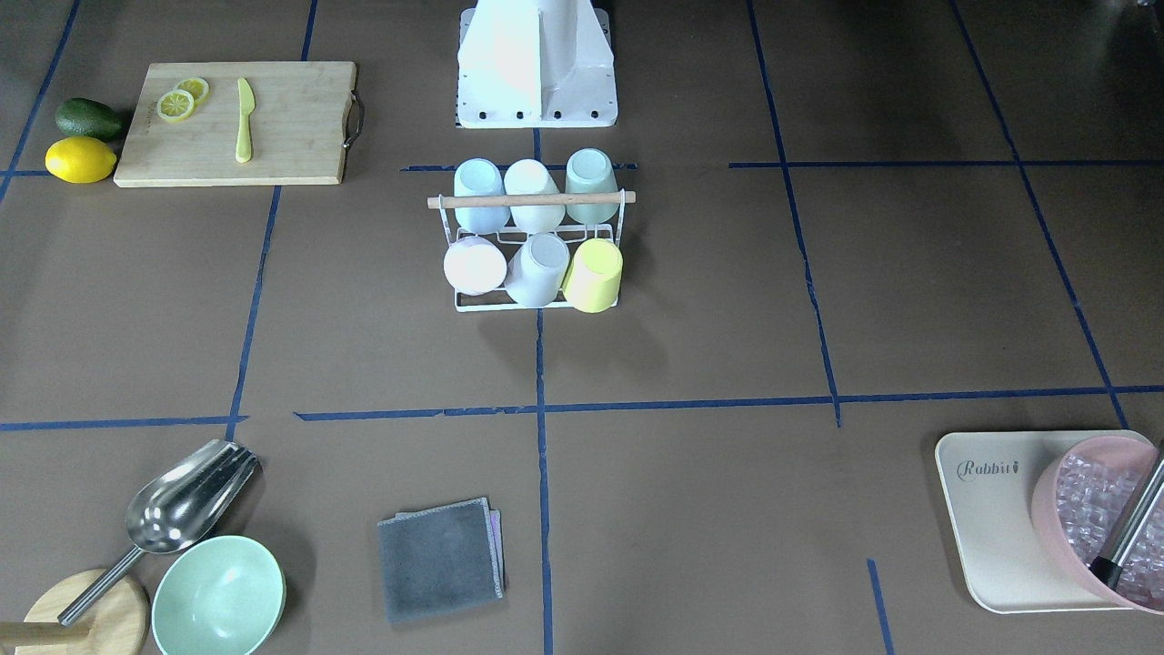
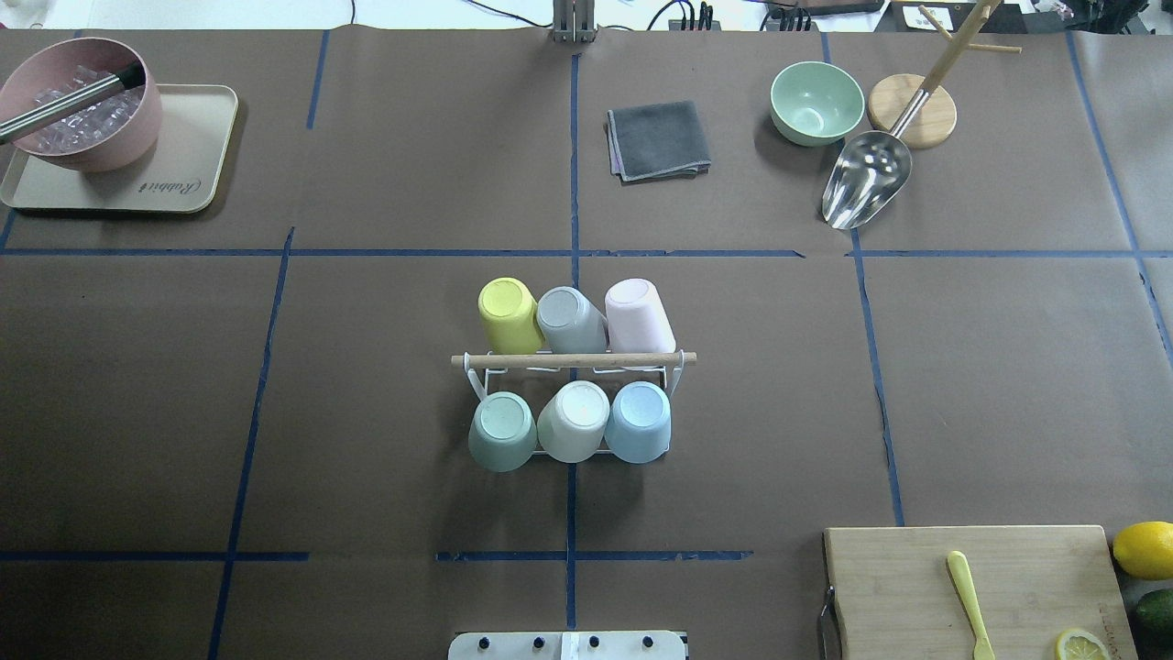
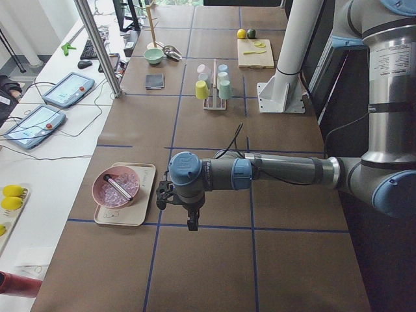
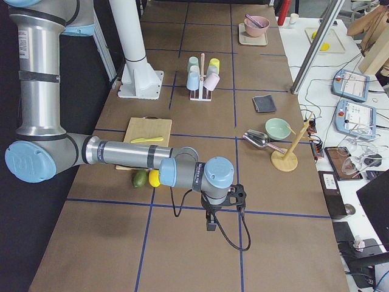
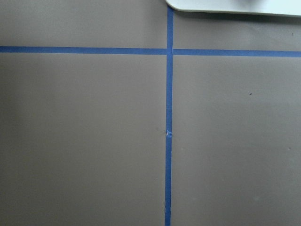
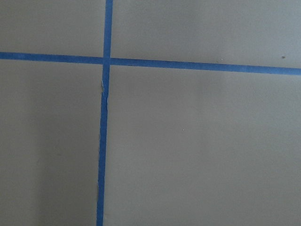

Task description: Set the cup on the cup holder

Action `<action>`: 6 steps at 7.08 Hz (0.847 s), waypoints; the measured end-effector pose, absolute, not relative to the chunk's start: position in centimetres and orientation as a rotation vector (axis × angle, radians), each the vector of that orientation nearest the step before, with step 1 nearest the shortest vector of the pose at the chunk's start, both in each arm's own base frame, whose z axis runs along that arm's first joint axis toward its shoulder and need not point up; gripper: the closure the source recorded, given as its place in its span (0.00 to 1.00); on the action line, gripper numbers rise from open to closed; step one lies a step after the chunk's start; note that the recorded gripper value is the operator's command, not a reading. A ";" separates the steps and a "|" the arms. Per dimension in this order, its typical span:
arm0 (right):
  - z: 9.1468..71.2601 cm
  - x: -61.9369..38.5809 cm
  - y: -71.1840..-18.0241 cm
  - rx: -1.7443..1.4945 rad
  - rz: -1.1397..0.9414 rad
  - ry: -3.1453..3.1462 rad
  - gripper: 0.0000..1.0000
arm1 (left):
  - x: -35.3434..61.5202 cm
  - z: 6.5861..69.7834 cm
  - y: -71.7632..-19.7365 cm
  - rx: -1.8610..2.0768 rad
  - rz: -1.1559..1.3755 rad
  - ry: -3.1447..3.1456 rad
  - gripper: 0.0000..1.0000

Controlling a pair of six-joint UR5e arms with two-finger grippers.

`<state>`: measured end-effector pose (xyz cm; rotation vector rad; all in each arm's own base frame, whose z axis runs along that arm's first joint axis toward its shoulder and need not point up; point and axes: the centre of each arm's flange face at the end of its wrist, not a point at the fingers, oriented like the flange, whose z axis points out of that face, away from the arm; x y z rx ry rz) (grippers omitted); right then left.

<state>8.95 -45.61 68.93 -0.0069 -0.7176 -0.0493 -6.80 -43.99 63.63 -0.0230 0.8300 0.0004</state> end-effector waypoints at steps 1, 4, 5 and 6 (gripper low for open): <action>68.9 8.9 -45.7 -0.003 -0.051 -0.717 0.00 | -6.8 63.8 -44.0 -0.025 0.001 0.828 0.00; 68.7 8.9 -45.8 0.020 -0.061 -0.716 0.00 | -6.8 63.9 -44.0 -0.028 0.000 0.825 0.00; 68.7 8.9 -45.8 0.022 -0.062 -0.716 0.00 | -6.8 63.9 -44.0 -0.028 0.000 0.824 0.00; 68.8 8.9 -45.8 0.021 -0.062 -0.716 0.00 | -6.8 64.0 -44.0 -0.029 0.000 0.824 0.00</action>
